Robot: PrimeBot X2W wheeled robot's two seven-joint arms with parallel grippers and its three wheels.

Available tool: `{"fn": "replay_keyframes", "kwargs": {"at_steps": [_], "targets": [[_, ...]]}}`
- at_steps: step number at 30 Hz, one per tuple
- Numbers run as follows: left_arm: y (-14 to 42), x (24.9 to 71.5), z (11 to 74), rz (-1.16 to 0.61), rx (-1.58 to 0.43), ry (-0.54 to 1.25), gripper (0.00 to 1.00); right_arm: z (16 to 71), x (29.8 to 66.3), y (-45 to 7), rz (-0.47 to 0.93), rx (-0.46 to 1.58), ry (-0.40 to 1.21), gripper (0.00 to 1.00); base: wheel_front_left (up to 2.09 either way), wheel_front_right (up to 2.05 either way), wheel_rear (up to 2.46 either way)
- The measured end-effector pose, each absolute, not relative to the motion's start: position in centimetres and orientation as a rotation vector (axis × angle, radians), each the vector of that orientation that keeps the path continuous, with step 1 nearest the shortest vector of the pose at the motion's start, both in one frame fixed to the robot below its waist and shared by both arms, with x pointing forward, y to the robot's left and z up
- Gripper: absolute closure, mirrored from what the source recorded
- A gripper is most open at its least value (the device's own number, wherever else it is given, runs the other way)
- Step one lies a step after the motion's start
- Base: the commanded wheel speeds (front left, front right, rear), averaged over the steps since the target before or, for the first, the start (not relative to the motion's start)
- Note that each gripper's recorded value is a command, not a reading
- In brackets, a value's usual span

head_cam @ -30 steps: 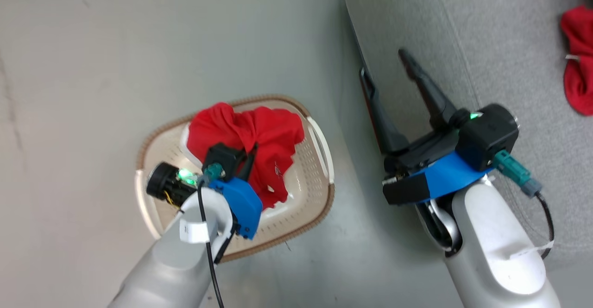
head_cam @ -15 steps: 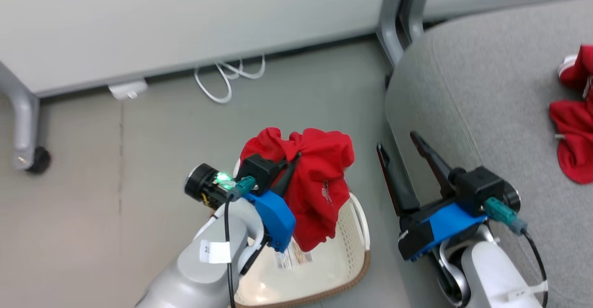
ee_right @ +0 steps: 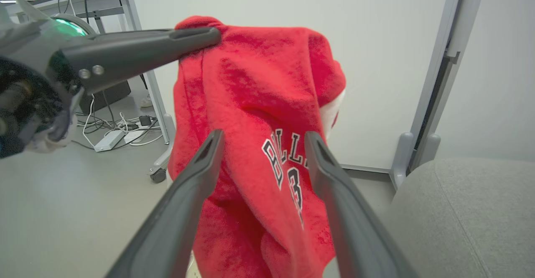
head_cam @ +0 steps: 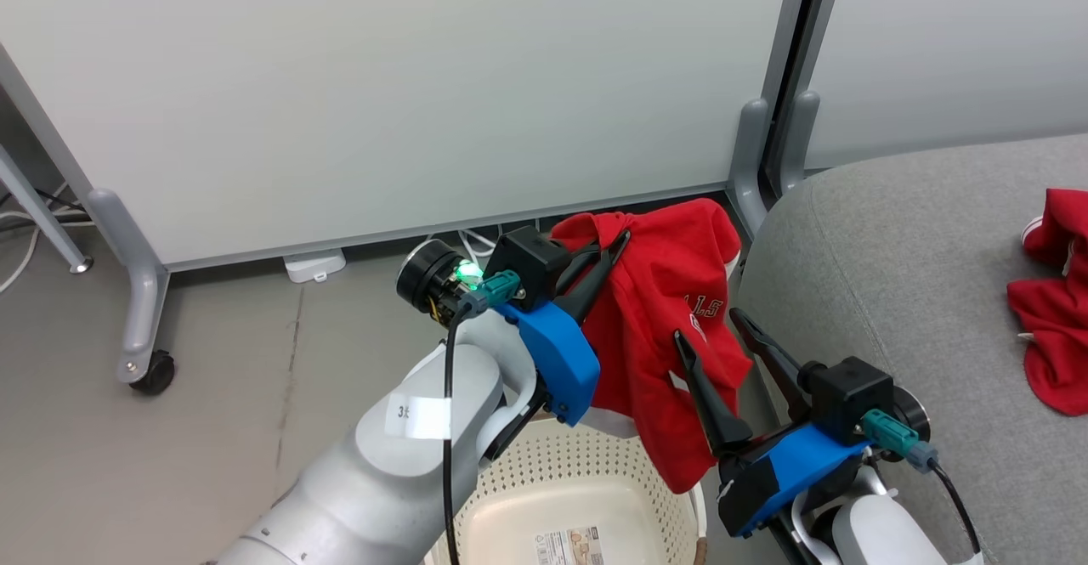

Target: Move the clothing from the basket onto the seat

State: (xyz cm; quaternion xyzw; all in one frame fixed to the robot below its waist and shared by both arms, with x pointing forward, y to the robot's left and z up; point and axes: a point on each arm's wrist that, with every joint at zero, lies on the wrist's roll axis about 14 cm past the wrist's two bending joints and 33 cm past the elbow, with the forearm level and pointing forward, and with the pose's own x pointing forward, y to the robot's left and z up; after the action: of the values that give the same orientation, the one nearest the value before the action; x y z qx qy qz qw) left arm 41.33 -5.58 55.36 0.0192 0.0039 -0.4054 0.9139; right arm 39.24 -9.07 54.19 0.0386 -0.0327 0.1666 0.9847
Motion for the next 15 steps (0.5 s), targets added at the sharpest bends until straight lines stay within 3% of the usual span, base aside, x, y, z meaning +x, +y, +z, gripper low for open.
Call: {"fn": "replay_keyframes", "kwargs": {"at_steps": [15], "targets": [[-6.8,41.3,57.7,-0.862,0.068,-0.015,1.00,54.3,38.0,-8.4,0.357,0.084,-0.062,0.00,0.00,0.00,0.00]]}}
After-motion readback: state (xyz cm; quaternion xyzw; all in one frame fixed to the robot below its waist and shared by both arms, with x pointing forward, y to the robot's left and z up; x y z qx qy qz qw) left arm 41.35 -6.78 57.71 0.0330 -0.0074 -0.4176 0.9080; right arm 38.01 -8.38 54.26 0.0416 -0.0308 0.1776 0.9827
